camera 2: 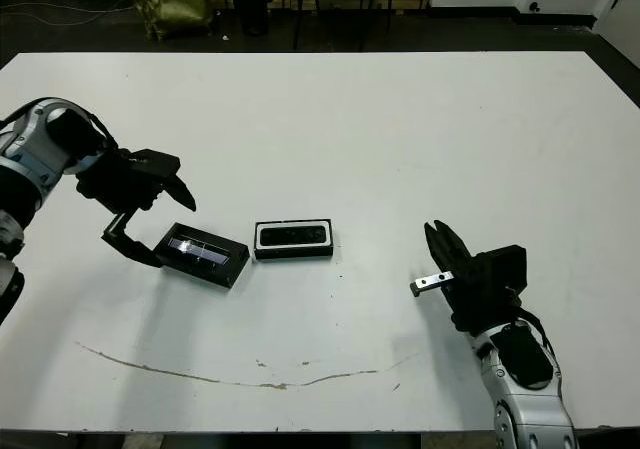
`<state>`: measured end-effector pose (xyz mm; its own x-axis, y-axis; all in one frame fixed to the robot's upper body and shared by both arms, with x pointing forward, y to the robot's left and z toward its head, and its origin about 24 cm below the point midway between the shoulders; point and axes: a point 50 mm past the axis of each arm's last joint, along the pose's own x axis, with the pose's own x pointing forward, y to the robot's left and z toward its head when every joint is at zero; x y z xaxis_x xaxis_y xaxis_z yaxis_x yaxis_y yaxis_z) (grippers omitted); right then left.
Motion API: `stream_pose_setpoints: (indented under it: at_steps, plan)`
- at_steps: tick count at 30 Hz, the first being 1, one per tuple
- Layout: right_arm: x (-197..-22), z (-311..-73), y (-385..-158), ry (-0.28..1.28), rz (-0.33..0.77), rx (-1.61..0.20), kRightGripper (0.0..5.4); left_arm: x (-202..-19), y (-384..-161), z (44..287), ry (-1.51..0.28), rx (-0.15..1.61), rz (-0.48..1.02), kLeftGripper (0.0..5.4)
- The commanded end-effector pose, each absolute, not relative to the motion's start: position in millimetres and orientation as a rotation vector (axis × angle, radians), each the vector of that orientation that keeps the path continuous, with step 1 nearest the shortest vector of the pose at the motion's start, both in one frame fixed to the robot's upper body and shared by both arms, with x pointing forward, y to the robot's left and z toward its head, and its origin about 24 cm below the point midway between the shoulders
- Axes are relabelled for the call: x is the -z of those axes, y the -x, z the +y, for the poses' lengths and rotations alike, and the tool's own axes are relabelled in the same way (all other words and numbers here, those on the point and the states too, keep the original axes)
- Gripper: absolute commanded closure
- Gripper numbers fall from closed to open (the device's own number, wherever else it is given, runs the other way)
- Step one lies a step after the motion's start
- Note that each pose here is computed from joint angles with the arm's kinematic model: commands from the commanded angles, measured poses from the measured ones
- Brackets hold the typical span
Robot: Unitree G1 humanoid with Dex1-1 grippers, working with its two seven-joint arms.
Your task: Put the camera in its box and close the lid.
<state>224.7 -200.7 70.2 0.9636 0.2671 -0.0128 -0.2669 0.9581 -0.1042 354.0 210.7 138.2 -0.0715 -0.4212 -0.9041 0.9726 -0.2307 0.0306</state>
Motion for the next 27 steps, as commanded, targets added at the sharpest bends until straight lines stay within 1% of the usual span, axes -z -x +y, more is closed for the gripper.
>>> stream_pose_setpoints:
  at_steps: [1,11,16,27]
  plan:
    - [-65.8,-203,-221,0.112,0.040,-0.261,5.40,-130.2,-352,210,-1.017,1.587,0.801,0.02]
    - [-66.2,-203,-221,0.113,0.033,-0.280,5.40,-124.1,-352,204,-1.033,1.611,0.810,0.02]
    - [-66.4,-204,-220,0.118,0.033,-0.287,5.40,-120.5,-352,202,-1.043,1.612,0.840,0.02]
    - [-65.5,-203,-221,0.108,0.028,-0.292,5.40,-111.8,-350,198,-1.063,1.633,0.816,0.02]
